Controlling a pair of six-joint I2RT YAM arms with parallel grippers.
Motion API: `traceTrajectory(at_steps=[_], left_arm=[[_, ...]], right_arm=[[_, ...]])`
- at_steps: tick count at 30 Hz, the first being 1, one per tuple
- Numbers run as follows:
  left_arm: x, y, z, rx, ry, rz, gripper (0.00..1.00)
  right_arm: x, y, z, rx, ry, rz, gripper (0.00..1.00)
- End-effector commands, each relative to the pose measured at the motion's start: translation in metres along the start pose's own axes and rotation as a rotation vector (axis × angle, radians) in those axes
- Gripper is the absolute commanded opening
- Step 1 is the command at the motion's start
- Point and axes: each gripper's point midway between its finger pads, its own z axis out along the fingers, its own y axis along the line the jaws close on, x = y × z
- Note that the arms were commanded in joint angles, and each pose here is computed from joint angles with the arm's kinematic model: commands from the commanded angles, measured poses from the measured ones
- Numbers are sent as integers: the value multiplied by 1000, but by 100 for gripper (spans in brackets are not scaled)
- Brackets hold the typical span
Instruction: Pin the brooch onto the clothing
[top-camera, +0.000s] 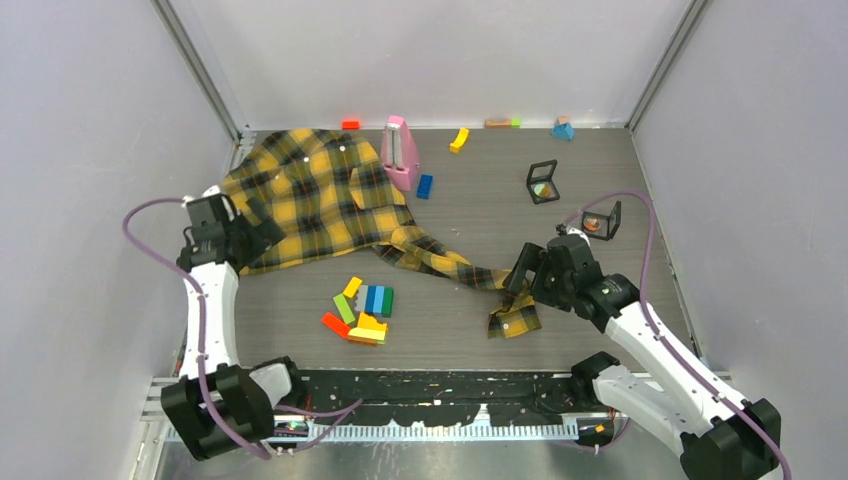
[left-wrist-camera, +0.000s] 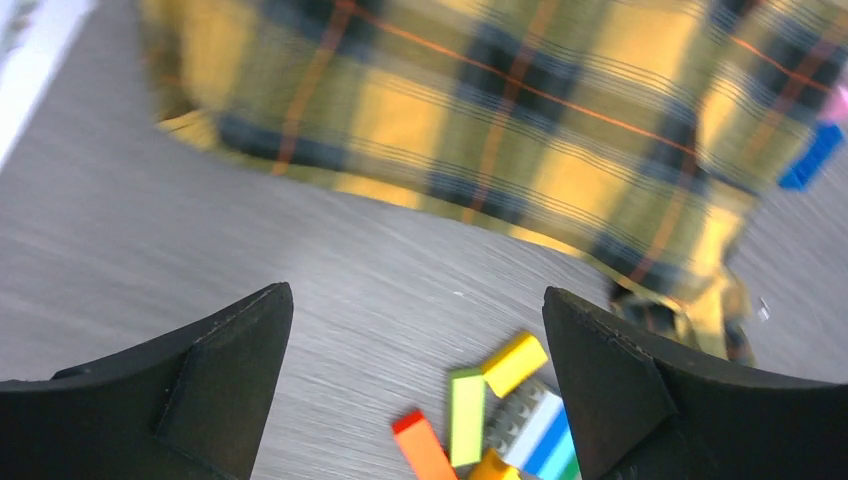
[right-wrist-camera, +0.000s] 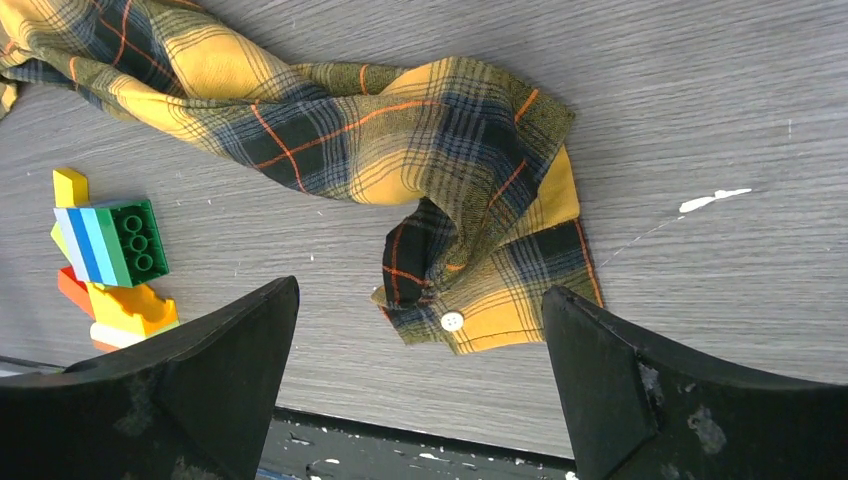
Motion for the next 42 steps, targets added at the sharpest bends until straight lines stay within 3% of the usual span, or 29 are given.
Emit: traceTrajectory(at_steps=[1, 10, 17, 25, 34, 41, 42], left_arm=[[-26, 50, -5, -155, -162, -120, 100], [-10, 123, 30, -315, -112, -391, 100], [-17, 139, 46, -363, -117, -372, 99], [-10, 141, 78, -321, -44, -367, 87], [-5, 152, 103, -341, 28, -358, 84], [1, 150, 121, -316, 87, -338, 67], [3, 149, 123, -312, 96, -336, 60]], right_arm=[[-10, 7, 1, -26, -57, 9, 97], [3, -11, 11, 31, -43, -2, 97], [2, -4, 24, -9, -59, 30, 96], [6, 7, 41, -44, -13, -2, 95], [9, 6, 49, -42, 1, -14, 94], [10, 4, 52, -32, 2, -25, 92], [9, 5, 53, -37, 0, -24, 91]])
